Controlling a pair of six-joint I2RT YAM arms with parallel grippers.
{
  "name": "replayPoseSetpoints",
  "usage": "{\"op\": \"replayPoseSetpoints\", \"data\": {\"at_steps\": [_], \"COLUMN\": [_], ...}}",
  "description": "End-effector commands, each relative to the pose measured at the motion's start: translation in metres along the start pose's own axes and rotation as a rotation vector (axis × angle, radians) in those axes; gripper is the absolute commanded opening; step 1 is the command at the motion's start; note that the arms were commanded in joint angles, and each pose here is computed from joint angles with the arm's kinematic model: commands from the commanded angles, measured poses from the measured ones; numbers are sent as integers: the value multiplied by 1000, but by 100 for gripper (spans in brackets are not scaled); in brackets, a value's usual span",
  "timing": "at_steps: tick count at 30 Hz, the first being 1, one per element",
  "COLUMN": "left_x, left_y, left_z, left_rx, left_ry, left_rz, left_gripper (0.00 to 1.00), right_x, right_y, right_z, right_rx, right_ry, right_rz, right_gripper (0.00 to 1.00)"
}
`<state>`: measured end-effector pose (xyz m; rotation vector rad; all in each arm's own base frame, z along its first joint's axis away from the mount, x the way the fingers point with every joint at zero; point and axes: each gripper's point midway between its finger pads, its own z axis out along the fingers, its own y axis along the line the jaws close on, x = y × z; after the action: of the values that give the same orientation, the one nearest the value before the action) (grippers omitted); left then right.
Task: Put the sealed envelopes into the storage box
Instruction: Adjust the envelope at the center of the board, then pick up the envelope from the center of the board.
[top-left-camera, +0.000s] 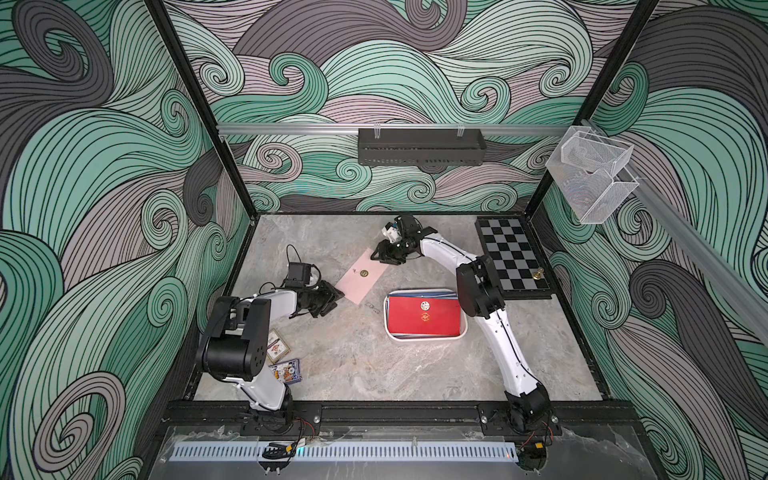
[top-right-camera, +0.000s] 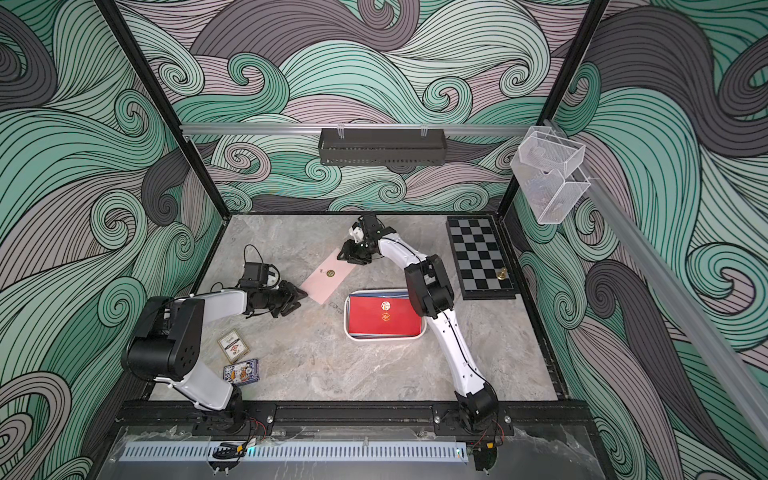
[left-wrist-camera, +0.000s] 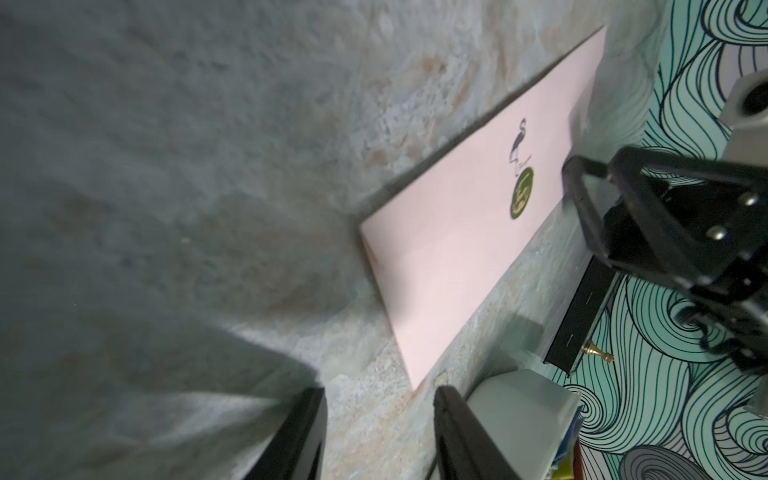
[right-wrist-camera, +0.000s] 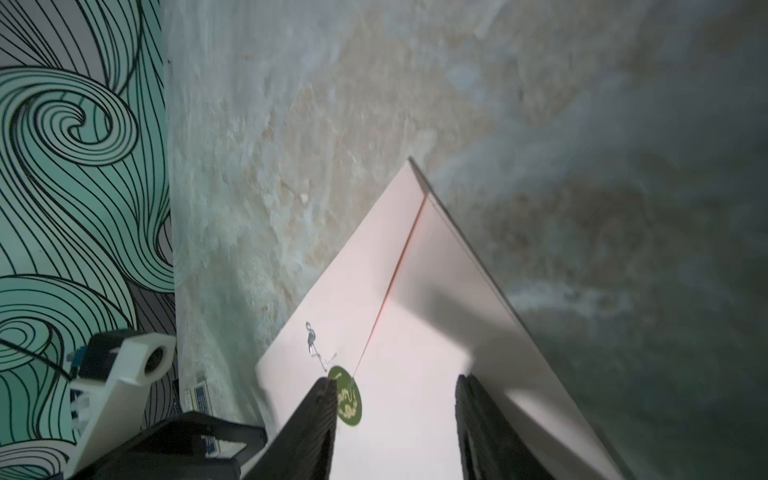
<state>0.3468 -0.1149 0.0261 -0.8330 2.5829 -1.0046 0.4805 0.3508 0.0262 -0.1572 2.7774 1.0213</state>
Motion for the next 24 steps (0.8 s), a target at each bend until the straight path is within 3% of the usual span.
{"op": "replayPoseSetpoints", "data": {"at_steps": [1,6,13,20,24], "left_x": [5,-7,-22,-38,-38], "left_y": [20,20,24,14,15], "left_z": [19,24,9,14,20], "left_rx": [-77,-118,-235,-238,-234], "left_ry": [40,35,-15,-28,-7], "left_rz": [-40,-16,87,110,105], "left_gripper": [47,47,47,47,47], "right_x": [51,69,37,2,-6], "right_y": [-5,25,12,-43,-49], "right_z": [0,-28,-67,-65,-47], "right_rx": [53,-32,-43,50,44], "right_ry": [97,83,-8,-66,-45], "right_rz": [2,-66,-64,22,39], "right_gripper": [51,53,54,54,54]}}
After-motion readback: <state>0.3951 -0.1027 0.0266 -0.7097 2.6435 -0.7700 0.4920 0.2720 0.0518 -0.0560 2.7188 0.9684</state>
